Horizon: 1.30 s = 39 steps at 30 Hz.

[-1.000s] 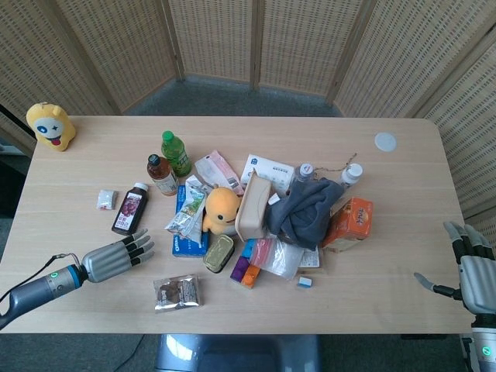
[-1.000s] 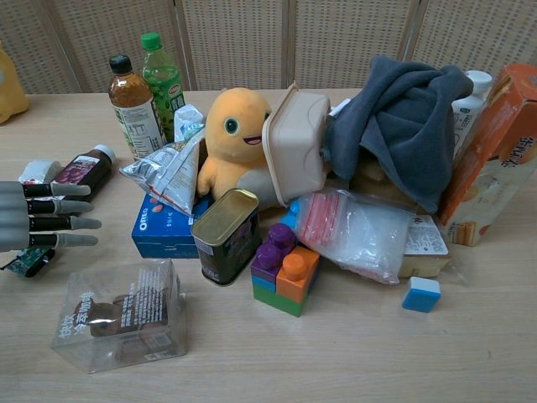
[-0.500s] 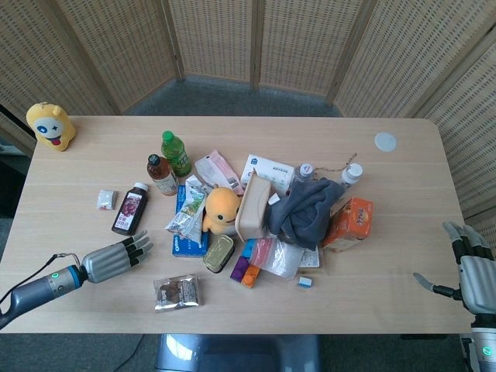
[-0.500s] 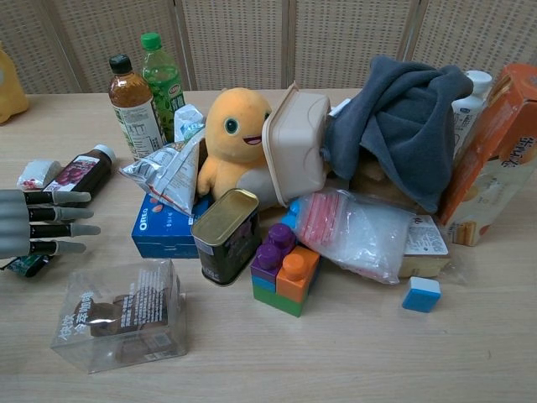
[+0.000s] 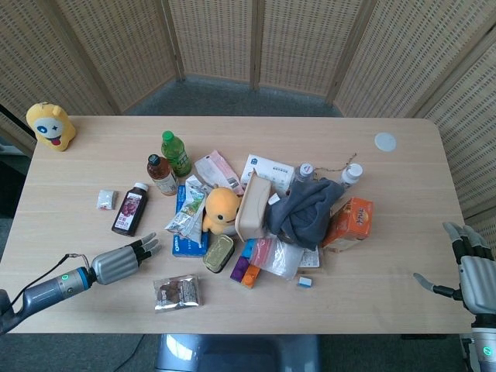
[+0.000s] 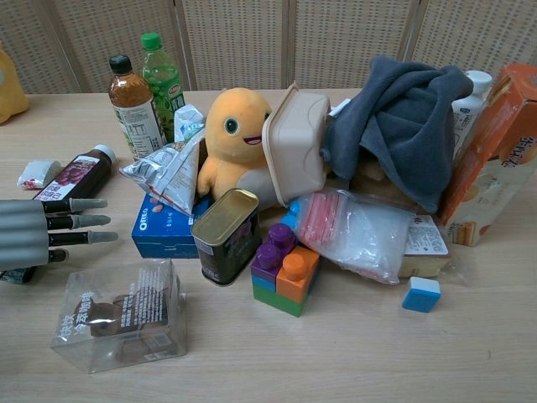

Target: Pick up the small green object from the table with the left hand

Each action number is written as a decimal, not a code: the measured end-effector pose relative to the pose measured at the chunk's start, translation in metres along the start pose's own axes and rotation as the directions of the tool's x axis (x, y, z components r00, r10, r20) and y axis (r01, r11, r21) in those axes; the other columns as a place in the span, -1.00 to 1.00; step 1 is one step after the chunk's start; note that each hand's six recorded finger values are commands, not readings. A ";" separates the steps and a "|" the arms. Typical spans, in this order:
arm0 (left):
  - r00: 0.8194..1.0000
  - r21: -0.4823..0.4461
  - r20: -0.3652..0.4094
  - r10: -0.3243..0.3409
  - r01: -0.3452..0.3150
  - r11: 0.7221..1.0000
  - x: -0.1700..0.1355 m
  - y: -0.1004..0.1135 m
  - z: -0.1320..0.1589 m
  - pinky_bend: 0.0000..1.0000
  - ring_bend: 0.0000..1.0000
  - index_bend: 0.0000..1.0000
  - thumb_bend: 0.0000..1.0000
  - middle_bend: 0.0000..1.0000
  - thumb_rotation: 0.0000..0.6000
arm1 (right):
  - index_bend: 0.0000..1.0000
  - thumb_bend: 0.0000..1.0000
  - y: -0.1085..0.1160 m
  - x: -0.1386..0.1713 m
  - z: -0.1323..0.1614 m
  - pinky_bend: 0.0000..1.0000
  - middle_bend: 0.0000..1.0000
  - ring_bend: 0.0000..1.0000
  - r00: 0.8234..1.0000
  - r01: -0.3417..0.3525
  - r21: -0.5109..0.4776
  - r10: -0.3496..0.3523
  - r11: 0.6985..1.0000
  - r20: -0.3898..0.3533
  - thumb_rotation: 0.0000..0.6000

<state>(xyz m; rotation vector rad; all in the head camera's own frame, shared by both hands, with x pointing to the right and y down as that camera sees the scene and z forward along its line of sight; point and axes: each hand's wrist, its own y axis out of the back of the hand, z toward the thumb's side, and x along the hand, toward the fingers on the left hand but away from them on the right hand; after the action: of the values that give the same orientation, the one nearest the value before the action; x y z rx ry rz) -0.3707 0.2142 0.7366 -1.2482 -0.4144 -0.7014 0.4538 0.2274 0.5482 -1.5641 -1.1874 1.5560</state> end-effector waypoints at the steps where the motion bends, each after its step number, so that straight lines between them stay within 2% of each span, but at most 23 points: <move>1: 1.000 -0.001 -0.005 0.009 -0.009 1.000 0.000 0.001 -0.001 -1.00 -1.00 0.38 -0.86 -1.00 1.00 | -1.00 -1.00 0.000 0.000 0.000 -1.00 -1.00 -1.00 1.000 0.000 0.000 0.000 1.000 0.001 0.36; 9: 0.996 -0.011 -0.054 0.071 -0.071 0.997 -0.005 0.011 -0.014 -1.00 -1.00 0.45 -0.84 -1.00 1.00 | -1.00 -1.00 -0.001 0.000 0.000 -1.00 -1.00 -1.00 1.000 -0.002 0.002 0.002 1.000 -0.001 0.35; 15: 0.981 -0.018 -0.124 0.150 -0.153 0.988 -0.016 0.029 -0.034 -1.00 -1.00 0.45 -0.84 -1.00 1.00 | -1.00 -1.00 -0.001 0.001 0.000 -1.00 -1.00 -1.00 1.000 -0.003 0.003 0.003 1.000 0.001 0.36; 21: 0.945 0.010 -0.218 0.243 -0.247 0.969 -0.027 0.057 -0.071 -1.00 -1.00 0.44 -0.84 -1.00 1.00 | -1.00 -1.00 -0.002 0.001 0.002 -1.00 -1.00 -1.00 1.000 -0.005 0.004 0.005 1.000 -0.002 0.35; 26: 0.906 0.069 -0.282 0.314 -0.308 0.949 -0.036 0.090 -0.109 -1.00 -1.00 0.44 -0.84 -1.00 1.00 | -1.00 -1.00 -0.001 0.001 0.002 -1.00 -1.00 -1.00 1.000 -0.005 0.002 0.005 1.000 0.000 0.36; 33: 0.854 0.164 -0.351 0.383 -0.347 0.924 -0.048 0.138 -0.156 -1.00 -1.00 0.44 -0.84 -1.00 1.00 | -1.00 -1.00 0.000 0.001 0.001 -1.00 -1.00 -1.00 1.000 -0.002 -0.002 0.002 1.000 0.000 0.36; 36: 0.842 0.208 -0.368 0.394 -0.339 0.918 -0.051 0.152 -0.172 -1.00 -1.00 0.43 -0.84 -1.00 1.00 | -1.00 -1.00 0.001 0.001 0.001 -1.00 -1.00 -1.00 1.000 -0.001 -0.003 0.001 1.000 0.002 0.36; 39: 0.842 0.233 -0.371 0.392 -0.324 0.917 -0.050 0.160 -0.180 -1.00 -1.00 0.43 -0.84 -1.00 1.00 | -1.00 -1.00 0.001 0.001 0.001 -1.00 -1.00 -1.00 1.000 0.000 -0.003 0.000 1.000 0.001 0.35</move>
<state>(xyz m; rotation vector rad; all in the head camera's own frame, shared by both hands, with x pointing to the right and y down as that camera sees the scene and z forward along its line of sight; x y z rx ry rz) -0.3133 0.0790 0.5391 -0.9526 0.1148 -0.5725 0.4527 0.2278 0.5469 -1.5650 -1.1907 1.5561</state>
